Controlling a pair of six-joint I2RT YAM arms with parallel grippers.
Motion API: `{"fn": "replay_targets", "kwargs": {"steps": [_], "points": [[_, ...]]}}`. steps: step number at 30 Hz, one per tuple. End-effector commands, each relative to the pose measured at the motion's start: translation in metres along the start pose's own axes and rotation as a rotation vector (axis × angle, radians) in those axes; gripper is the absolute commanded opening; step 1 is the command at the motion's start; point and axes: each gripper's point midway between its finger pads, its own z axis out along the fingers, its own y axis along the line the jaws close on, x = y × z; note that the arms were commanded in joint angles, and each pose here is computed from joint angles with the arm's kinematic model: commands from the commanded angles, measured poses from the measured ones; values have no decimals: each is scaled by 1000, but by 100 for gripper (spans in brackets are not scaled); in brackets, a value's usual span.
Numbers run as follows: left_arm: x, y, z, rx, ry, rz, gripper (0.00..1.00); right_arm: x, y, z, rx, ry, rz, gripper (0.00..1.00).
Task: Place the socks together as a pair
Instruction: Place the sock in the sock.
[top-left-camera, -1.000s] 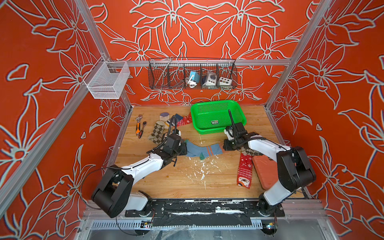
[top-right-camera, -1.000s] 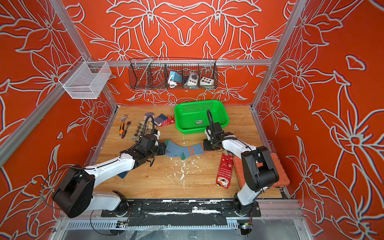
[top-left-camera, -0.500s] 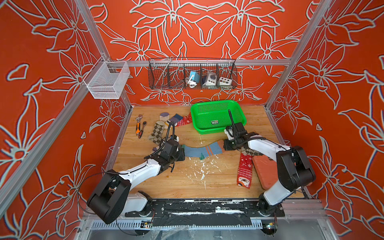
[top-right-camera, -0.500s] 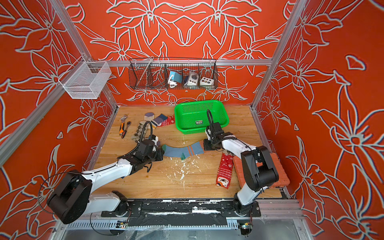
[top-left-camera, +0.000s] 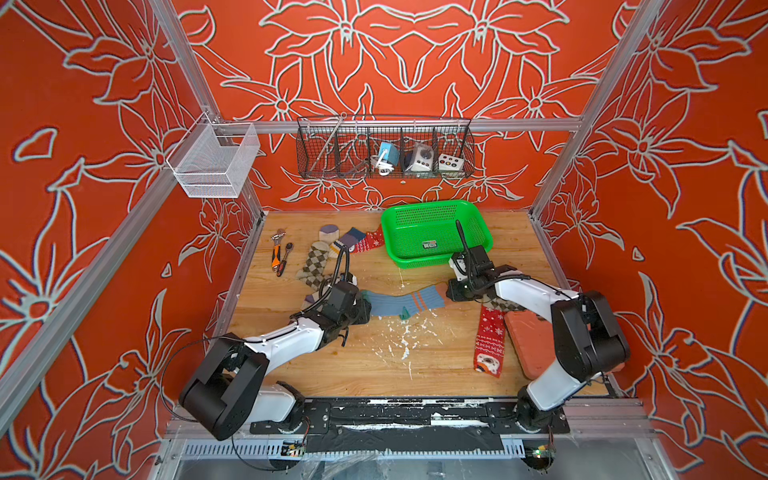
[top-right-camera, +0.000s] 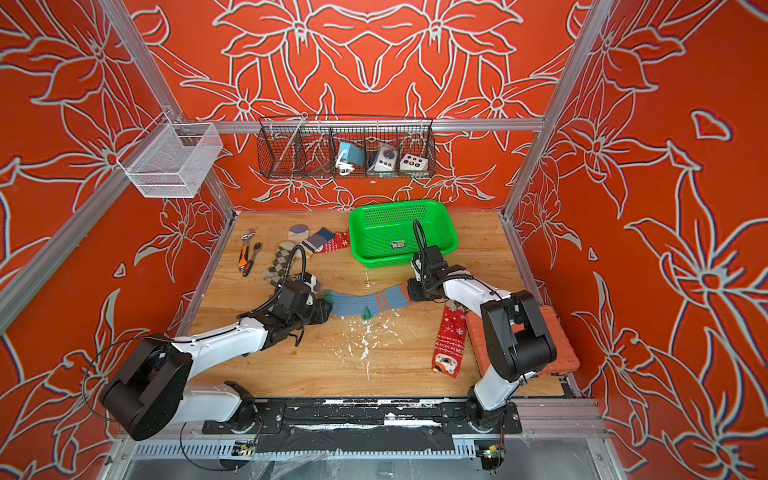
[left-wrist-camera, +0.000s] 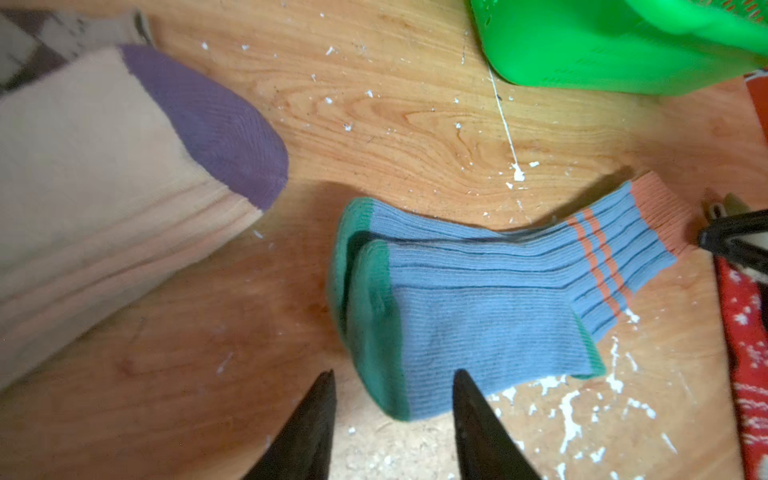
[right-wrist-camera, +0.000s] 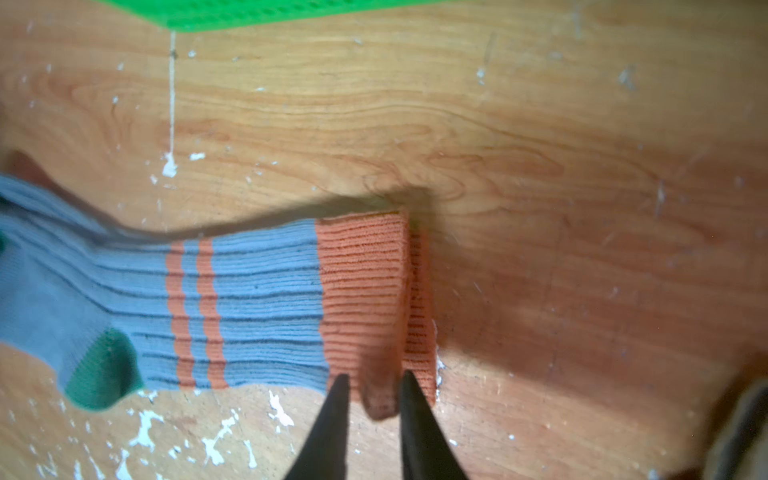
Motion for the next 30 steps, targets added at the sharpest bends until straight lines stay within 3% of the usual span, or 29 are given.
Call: {"fn": "replay_targets", "kwargs": {"steps": [1, 11, 19, 25, 30], "points": [[-26, -1, -11, -29, -84, 13, 53, 5, -9, -3, 42, -2, 0, 34], [-28, 11, -8, -3, -86, -17, 60, -3, -11, -15, -79, -82, 104, 45], [-10, 11, 7, 25, -28, -30, 59, -5, -5, -3, -156, -59, 129, 45], [-3, 9, 16, 45, -1, -36, 55, -3, -6, 7, -156, -33, 136, 35], [-1, 9, 22, 42, 14, -34, 48, -1, -7, 6, -146, -39, 134, 8]]}}
